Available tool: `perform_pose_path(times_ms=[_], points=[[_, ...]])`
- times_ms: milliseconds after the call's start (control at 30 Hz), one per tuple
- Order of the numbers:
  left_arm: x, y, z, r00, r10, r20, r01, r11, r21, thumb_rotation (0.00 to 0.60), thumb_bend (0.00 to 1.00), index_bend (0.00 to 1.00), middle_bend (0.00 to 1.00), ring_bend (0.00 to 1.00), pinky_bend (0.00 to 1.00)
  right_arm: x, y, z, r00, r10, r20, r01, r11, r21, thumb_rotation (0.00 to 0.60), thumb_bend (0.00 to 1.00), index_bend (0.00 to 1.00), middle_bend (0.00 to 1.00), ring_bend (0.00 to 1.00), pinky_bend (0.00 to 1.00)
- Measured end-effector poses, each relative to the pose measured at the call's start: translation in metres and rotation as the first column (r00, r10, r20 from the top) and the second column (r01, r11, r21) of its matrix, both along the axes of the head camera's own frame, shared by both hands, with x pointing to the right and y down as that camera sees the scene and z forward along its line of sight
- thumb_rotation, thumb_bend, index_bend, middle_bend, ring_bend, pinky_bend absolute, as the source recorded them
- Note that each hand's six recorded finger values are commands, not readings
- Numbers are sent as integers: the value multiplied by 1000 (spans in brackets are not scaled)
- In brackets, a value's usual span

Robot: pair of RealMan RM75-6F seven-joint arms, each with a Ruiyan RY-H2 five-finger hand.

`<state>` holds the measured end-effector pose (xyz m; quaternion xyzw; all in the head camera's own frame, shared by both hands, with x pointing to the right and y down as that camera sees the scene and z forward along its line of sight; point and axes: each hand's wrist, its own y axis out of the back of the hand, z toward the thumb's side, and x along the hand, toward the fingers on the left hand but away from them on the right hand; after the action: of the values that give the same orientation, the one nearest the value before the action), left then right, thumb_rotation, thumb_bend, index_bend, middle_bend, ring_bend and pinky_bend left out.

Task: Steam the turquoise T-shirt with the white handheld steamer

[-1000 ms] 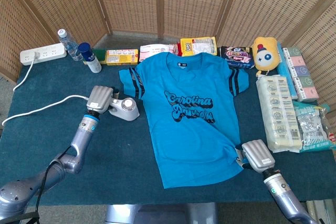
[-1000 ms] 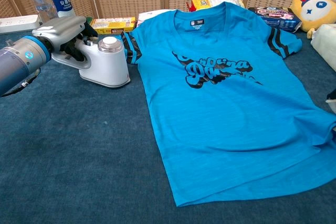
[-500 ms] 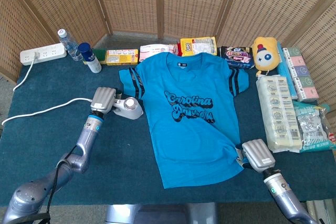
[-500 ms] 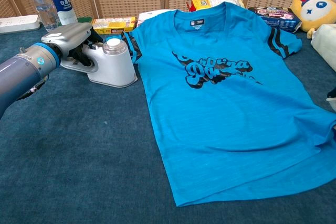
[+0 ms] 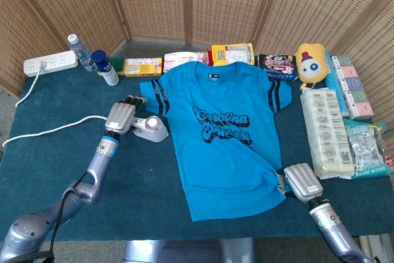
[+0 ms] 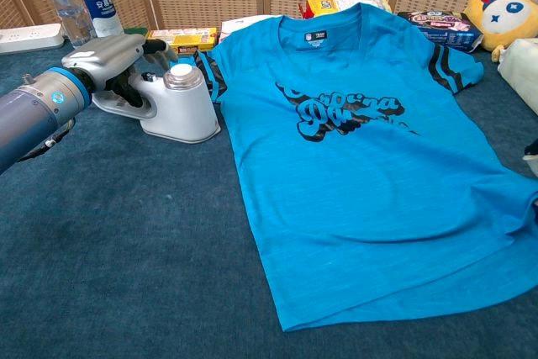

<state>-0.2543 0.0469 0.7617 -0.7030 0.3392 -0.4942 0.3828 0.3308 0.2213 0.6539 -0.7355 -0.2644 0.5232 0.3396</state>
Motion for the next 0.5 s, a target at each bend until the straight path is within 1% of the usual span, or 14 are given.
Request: perform_pose_path(times_ms=[100,167,233,300,500], points=[[-1,-1,-2,1000,-5,-3,5,1000,5,600,272,41,144,82,273,-1,-1,0,1000,0,2,0,1000,2,600,398,740,691,745,881],[-1,-1,-3,1000,-6,-6,6,1000,6,600,266,7,100,35,236,-1,-1,0,1000,0,3,0,1000,3,600,398,740,691,746,880],[-2,-1,-4,1000,-4,-9,4,1000,8,600,263,0,49,3,194,-1,-1,1,1000,0,4,0,1000,2,600,398,740,691,746,881],[-2,2,-5,1000,-2,-14,2,1000,10,600,263,0,13,0,165,-2,-1,1,1000,-1,5,1,1000,1,600,398,740,691,746,881],[-9,9,-10,1000,-2,-28,3,1000,31,600,262,0,0,0,150,-4,-1,3,1000,-5,11,5,1000,1,600,398,740,691,746,882]])
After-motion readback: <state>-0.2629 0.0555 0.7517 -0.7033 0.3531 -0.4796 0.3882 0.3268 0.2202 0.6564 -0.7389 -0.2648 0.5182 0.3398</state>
